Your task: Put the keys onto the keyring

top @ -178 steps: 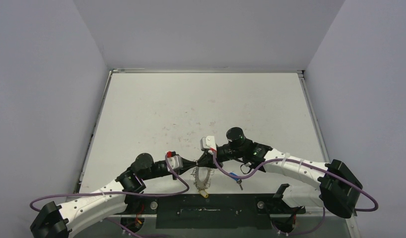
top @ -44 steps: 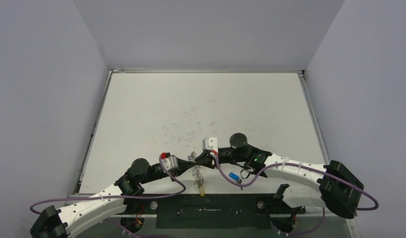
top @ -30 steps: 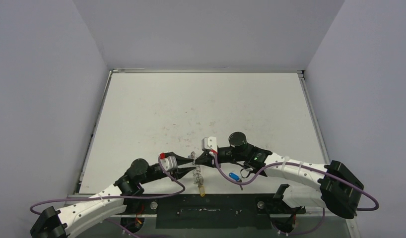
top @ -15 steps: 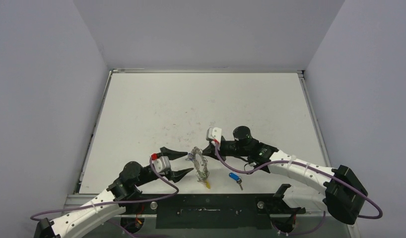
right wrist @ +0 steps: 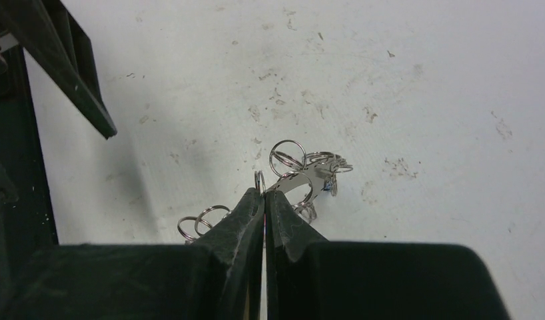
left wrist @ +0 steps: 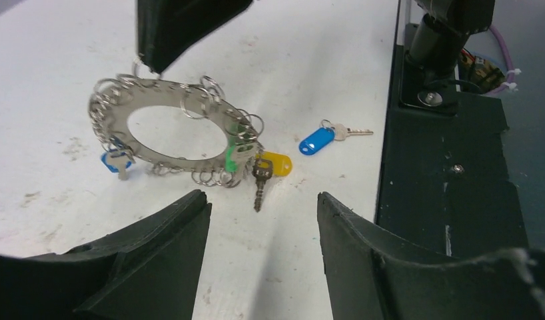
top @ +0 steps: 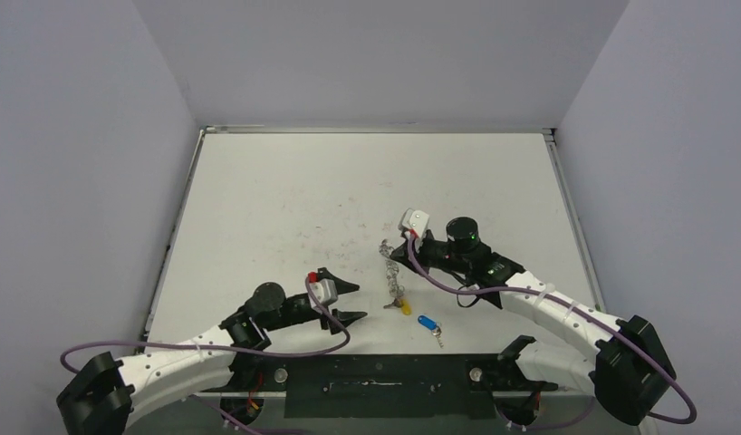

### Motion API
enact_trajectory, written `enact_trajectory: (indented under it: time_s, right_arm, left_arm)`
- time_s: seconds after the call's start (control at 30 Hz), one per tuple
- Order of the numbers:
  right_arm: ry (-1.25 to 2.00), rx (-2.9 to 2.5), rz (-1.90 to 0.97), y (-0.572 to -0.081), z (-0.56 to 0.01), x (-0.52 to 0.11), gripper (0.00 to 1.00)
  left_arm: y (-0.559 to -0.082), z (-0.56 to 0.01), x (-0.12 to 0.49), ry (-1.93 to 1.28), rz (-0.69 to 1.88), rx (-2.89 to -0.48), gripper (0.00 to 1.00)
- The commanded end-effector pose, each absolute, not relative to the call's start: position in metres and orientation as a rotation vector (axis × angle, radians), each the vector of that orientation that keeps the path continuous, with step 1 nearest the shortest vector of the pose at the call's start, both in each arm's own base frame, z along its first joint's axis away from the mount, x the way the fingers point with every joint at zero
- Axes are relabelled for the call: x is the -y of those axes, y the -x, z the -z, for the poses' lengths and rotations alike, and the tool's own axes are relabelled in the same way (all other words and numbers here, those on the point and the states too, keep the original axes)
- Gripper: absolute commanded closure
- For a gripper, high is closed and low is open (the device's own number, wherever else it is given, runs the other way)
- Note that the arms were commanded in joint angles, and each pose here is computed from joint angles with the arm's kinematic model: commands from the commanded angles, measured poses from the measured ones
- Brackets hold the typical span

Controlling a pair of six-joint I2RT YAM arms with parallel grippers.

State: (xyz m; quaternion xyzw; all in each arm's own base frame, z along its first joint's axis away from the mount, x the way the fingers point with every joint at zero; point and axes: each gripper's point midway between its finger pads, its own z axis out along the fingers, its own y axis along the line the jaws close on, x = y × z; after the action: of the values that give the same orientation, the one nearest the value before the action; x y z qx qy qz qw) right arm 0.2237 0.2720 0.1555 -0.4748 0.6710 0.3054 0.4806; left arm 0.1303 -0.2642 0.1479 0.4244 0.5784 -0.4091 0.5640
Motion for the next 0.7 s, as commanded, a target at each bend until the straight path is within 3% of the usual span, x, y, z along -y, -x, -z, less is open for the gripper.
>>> enact_trajectory:
  time_s: [0.0,0.33,0.67]
  right_arm:
    - [1.054,-1.587,-0.720,-0.242,-0.181,-0.266,1.00]
    - [0.920,-1.663,-0.683,-0.267,-0.164,-0.242,1.00]
    - [0.800,-1.720,-0.652,-0.284,-0.153,-0.212,1.00]
  left_arm:
    - [-0.128,-0.186,0.297,-0.992,1.049,-1.261,0.42]
    - [-0.104,-0.154,0.383,-1.196,1.087,-1.277,0.44]
    - [-0.108,-0.113,0.464,-1.026,1.298,-1.596,0.49]
